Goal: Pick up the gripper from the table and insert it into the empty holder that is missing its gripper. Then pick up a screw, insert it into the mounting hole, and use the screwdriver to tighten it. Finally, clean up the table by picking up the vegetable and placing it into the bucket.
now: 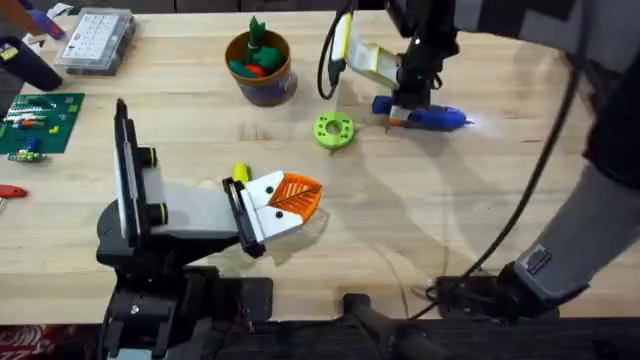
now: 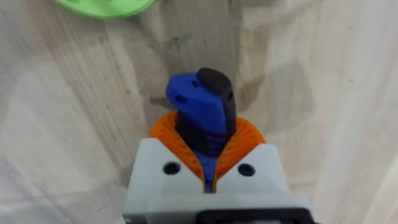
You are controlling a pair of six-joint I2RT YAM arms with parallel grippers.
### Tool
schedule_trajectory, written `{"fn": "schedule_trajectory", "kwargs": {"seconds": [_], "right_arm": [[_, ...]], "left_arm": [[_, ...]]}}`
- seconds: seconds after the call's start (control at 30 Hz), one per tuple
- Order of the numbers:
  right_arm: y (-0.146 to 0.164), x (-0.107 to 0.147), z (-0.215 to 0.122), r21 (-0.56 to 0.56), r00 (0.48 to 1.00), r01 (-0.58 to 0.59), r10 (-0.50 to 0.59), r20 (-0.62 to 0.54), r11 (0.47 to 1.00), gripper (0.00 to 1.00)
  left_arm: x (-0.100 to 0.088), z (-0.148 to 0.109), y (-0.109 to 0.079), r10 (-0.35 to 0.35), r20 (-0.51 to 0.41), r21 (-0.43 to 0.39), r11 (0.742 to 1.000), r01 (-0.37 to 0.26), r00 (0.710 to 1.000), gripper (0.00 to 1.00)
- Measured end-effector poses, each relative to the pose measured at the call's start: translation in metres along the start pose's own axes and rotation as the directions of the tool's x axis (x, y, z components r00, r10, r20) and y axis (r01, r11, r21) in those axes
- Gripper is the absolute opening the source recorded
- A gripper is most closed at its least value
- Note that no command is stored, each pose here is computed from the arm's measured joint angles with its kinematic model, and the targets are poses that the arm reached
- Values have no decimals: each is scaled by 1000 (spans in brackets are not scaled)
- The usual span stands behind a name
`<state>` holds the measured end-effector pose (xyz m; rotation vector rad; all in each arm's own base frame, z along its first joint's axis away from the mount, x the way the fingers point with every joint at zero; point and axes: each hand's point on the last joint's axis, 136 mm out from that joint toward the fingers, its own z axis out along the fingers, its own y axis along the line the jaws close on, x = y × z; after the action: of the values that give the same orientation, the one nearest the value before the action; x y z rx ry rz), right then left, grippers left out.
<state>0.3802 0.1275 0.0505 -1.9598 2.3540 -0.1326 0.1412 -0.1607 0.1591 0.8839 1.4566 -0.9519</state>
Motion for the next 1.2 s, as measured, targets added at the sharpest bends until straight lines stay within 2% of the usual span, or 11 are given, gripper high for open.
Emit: {"fn": "schedule_trajectory", "kwargs": {"seconds": [0.1, 0.37, 0.4, 0.43, 0.5, 0.57, 0.6, 0.77, 0.9, 1.2], "right_arm": [[3, 3, 15, -31, 999, 26, -27, -25, 999, 34], [2, 3, 15, -29, 998, 46, -47, -29, 999, 31], [2, 3, 15, -30, 999, 45, -46, -30, 999, 67], [2, 4, 15, -32, 999, 43, -44, -32, 999, 169], [2, 4, 12, -29, 999, 42, -43, -32, 999, 464], [0, 3, 8, -12, 999, 34, -34, -24, 999, 778], [-2, 3, -7, 15, 1000, 11, -11, -10, 1000, 989], [4, 10, -62, 78, 999, -32, 30, 29, 996, 996], [12, 18, -111, 143, 991, -114, 103, 85, 983, 997], [42, 33, -182, 184, 934, -316, 272, 230, 931, 996]], "left_arm": [[0, 0, 0, 0, 0, 0, 1000, 0, 1000, 16], [0, 0, 0, 0, 0, 0, 1000, 0, 1000, 16], [0, 0, 0, 0, 0, 0, 1000, 0, 1000, 16], [0, 0, 0, 0, 0, 0, 1000, 0, 1000, 16], [0, 0, 0, 0, 0, 0, 1000, 0, 1000, 16], [0, 0, 0, 0, 0, 0, 1000, 0, 1000, 16], [0, 0, 0, 0, 0, 0, 1000, 0, 1000, 16], [0, 0, 0, 0, 0, 0, 1000, 0, 1000, 16], [0, 0, 0, 0, 0, 0, 1000, 0, 1000, 16], [0, 0, 2, 3, 1, -11, 1000, -3, 1000, 16]]}}
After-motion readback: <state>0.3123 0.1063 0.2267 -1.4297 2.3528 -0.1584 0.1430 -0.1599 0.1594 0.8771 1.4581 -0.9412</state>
